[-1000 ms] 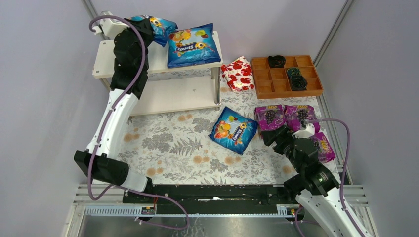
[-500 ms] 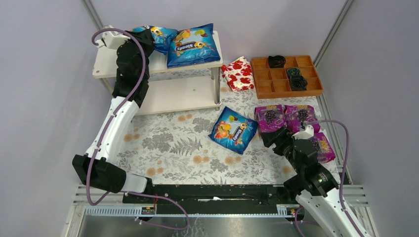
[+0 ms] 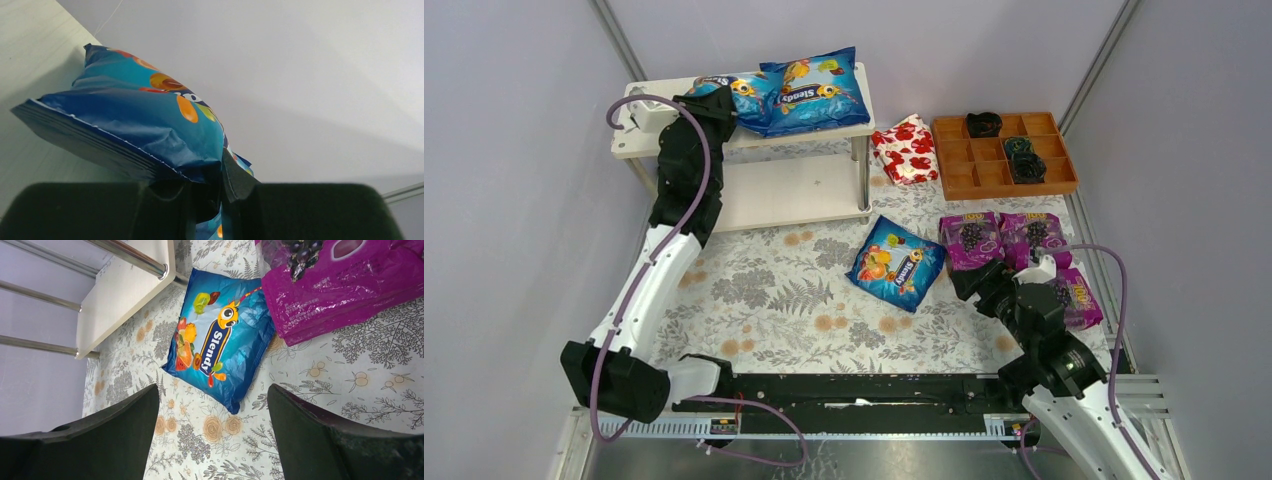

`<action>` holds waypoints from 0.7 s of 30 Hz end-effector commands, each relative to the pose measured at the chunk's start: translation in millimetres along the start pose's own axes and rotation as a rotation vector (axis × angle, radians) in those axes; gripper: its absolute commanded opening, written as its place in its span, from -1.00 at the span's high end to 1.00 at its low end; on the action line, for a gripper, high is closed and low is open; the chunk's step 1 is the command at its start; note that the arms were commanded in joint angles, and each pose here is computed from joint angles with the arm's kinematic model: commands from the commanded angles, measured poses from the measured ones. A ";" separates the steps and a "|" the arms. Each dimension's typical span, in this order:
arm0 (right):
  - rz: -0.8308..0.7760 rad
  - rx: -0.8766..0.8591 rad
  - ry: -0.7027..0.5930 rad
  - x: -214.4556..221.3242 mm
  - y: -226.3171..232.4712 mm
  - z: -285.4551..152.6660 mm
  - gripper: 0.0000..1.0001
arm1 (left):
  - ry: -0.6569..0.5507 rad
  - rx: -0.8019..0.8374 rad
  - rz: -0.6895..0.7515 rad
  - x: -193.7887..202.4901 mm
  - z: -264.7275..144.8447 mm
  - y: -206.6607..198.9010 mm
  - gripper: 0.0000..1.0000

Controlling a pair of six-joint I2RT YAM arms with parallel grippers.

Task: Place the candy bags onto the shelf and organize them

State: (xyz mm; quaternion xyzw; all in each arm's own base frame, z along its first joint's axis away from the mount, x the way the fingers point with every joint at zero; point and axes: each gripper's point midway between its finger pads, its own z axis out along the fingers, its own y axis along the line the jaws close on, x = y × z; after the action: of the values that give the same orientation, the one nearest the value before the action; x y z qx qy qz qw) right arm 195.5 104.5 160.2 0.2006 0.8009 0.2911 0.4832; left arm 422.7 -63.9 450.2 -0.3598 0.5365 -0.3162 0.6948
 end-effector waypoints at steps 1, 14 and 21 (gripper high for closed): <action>0.021 -0.023 0.005 2.4 4.1 3.9 -0.72 | -0.013 0.129 -0.102 -18.2 -12.9 -37.9 0.65; 0.029 -0.026 0.024 10.1 0.8 5.8 -0.72 | 0.191 0.065 -0.055 25.1 -34.2 -7.3 -0.50; 0.034 -0.036 0.042 18.7 -2.8 7.8 -0.72 | 0.389 -0.028 0.228 41.2 -61.5 24.9 -0.97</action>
State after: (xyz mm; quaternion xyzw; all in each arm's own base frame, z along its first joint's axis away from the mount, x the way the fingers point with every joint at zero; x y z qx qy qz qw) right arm 192.7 110.6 137.6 0.2006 0.8131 0.2962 0.4592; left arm 390.7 -94.4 404.2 -0.3115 0.6343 -0.3437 0.6185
